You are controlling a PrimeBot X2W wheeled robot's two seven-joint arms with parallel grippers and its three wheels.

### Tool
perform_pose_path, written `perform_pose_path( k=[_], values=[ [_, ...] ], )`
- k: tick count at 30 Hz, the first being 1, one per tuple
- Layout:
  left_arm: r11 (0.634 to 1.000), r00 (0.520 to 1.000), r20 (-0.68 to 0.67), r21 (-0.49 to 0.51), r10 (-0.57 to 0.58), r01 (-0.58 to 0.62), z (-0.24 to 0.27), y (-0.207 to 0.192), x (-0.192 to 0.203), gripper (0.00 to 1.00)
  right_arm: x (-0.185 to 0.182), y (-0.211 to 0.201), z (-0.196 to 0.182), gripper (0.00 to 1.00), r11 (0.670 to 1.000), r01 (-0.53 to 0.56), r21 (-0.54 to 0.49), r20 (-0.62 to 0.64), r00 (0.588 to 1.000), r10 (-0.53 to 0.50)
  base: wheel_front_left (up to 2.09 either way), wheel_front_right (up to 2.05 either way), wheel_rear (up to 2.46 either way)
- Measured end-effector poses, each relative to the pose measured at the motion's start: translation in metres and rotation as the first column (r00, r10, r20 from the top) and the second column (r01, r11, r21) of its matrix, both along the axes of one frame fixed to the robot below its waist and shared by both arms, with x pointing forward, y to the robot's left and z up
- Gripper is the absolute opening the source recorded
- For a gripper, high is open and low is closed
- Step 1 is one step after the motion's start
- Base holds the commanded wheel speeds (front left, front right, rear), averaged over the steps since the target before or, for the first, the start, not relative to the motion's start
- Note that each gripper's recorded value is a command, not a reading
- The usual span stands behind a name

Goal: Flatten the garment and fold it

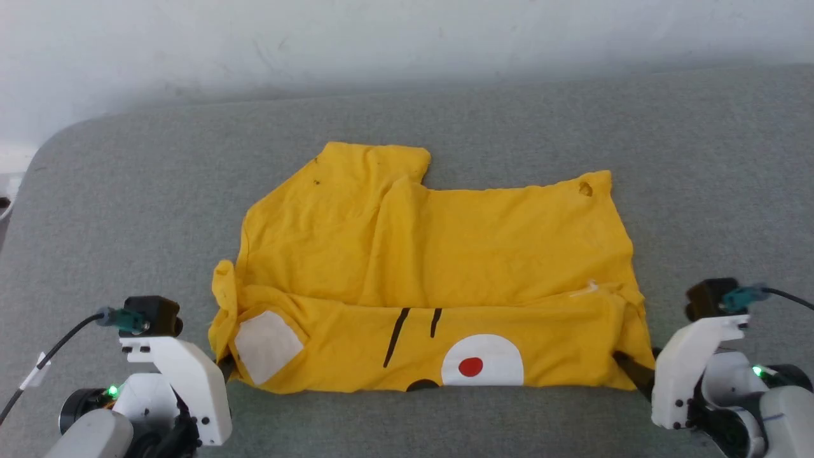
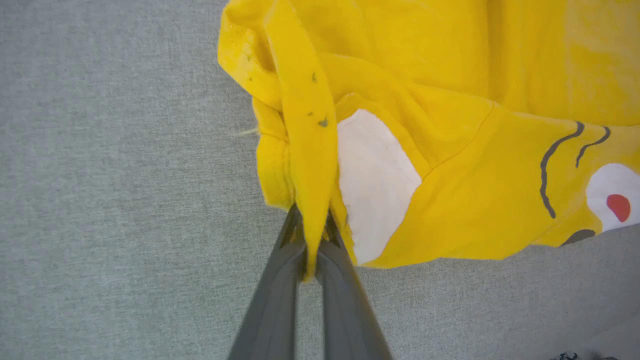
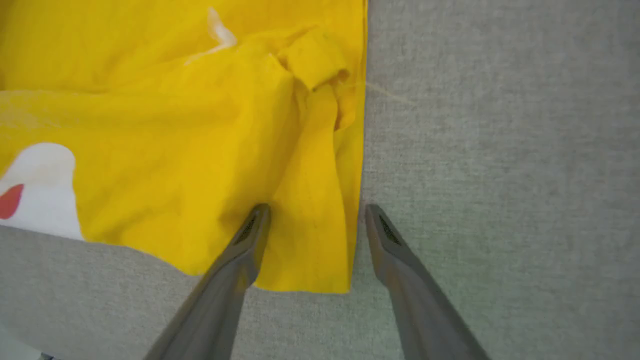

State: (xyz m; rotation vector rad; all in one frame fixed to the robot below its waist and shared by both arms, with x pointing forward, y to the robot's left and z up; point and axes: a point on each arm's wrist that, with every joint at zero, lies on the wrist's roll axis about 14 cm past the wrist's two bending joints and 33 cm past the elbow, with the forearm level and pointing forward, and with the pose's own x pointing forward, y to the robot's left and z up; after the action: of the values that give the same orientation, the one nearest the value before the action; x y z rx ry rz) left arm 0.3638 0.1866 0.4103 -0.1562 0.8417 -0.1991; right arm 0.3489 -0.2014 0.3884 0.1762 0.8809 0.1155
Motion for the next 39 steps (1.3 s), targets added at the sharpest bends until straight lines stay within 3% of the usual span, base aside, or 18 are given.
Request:
perform_pose_path(
  k=[4,5,6,7,13,20,29,34,39],
  values=[
    [1.0,1.0,-0.005,0.001,0.005,-0.005,0.0,0.0,-0.003,0.0,-0.002,0.009,-0.022,1.0,0.999,-0.026,0.023,-0.119,0.992,0.029,0.0,0.0,0.0],
    [1.0,1.0,-0.008,-0.001,0.005,-0.005,-0.001,0.0,-0.004,0.0,-0.002,0.01,-0.025,0.89,0.999,-0.032,0.028,-0.141,0.989,0.035,0.0,0.0,0.0],
    [1.0,1.0,-0.011,0.0,0.008,-0.008,-0.001,0.001,-0.005,0.0,-0.002,0.011,-0.027,0.41,0.999,-0.03,0.039,-0.162,0.986,0.036,0.0,0.0,0.0],
    [1.0,1.0,-0.015,0.001,0.014,-0.014,-0.002,0.002,-0.006,0.0,-0.002,0.012,-0.029,0.0,0.998,-0.03,0.048,-0.179,0.983,0.038,0.0,0.0,0.0],
    [1.0,1.0,-0.013,0.002,0.017,-0.017,-0.001,0.002,-0.008,0.0,0.002,0.012,-0.025,0.0,0.998,-0.045,0.051,-0.168,0.984,0.053,0.0,0.0,0.0],
    [1.0,1.0,0.022,0.008,0.018,-0.018,0.014,0.003,-0.02,0.0,0.013,0.012,0.007,0.0,0.997,-0.078,0.01,0.005,0.997,0.078,0.0,0.0,0.0],
    [0.997,0.994,0.092,0.045,0.061,-0.065,0.039,0.018,-0.048,0.0,0.005,0.013,0.058,0.0,0.992,-0.115,-0.044,0.212,0.97,0.122,0.0,0.0,0.0],
    [0.993,0.992,0.076,0.053,0.1,-0.105,0.038,0.025,-0.075,0.0,-0.021,0.007,0.055,0.0,0.995,-0.093,-0.043,0.214,0.972,0.1,0.0,0.0,0.0],
    [0.988,0.989,-0.013,0.026,0.149,-0.149,0.017,0.027,-0.1,0.0,-0.047,0.005,0.028,0.0,0.998,-0.056,-0.017,0.134,0.989,0.058,0.0,0.0,0.0]
  ],
)
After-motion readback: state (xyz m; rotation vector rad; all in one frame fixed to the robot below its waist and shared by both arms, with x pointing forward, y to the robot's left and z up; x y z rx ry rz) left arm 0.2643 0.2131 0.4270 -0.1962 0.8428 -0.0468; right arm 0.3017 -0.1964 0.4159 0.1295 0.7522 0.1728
